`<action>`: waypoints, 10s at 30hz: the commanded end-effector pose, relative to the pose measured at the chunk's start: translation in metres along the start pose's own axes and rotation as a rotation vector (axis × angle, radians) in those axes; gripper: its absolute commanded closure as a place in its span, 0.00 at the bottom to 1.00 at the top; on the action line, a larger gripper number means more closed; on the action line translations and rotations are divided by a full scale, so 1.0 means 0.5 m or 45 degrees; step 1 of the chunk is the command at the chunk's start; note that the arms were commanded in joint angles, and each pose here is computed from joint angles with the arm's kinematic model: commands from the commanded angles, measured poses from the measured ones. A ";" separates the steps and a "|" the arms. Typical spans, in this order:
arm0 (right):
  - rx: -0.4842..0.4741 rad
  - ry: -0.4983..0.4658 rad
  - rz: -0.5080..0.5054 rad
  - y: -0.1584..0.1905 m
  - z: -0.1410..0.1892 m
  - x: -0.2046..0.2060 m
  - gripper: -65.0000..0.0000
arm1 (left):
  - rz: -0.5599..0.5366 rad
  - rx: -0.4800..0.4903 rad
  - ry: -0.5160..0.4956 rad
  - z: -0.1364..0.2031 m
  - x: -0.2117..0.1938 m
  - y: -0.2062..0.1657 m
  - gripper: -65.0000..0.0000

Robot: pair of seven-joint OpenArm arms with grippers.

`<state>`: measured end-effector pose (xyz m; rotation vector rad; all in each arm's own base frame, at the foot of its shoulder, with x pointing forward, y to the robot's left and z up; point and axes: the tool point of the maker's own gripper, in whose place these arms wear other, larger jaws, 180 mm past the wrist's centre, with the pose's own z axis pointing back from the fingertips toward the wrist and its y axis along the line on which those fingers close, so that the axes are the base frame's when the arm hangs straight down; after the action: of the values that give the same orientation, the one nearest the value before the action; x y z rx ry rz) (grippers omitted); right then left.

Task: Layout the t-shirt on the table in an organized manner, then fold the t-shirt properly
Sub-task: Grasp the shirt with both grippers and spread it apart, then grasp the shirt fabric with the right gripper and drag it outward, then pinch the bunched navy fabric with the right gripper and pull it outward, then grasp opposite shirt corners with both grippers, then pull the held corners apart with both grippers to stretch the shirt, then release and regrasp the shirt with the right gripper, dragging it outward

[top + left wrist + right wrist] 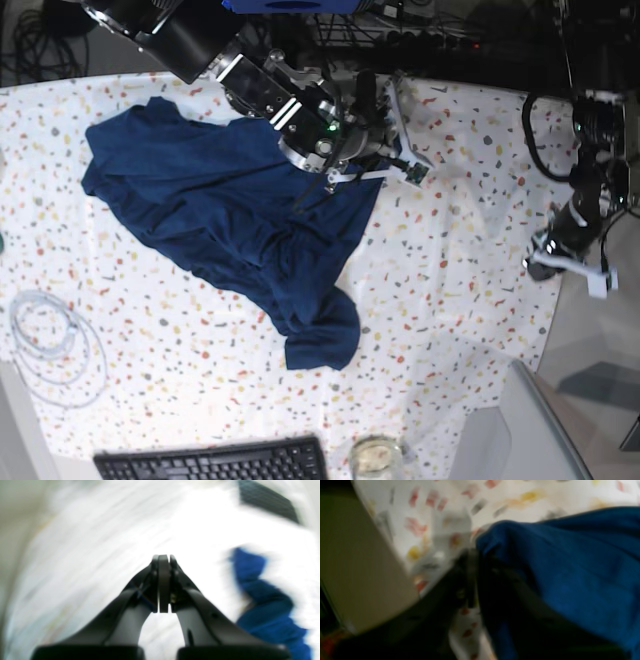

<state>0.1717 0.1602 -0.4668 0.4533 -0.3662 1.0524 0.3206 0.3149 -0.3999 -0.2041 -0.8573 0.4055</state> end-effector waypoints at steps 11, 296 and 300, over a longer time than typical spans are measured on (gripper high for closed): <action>-0.199 -0.407 -0.228 -0.095 0.176 0.055 0.45 | -0.259 0.300 0.119 0.132 -0.098 0.182 1.00; -0.469 -0.105 -0.490 -0.209 0.305 -0.289 0.40 | -0.271 -0.259 -0.045 -0.015 -0.011 -0.167 1.00; -0.499 0.009 -0.454 -0.194 0.238 -0.290 0.22 | -0.274 -0.230 0.001 -0.004 -0.046 -0.140 1.00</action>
<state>0.1755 -0.0500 -0.4621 0.1558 -0.4175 0.6160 0.3167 0.2357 -0.4098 -0.2820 -0.8504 0.1323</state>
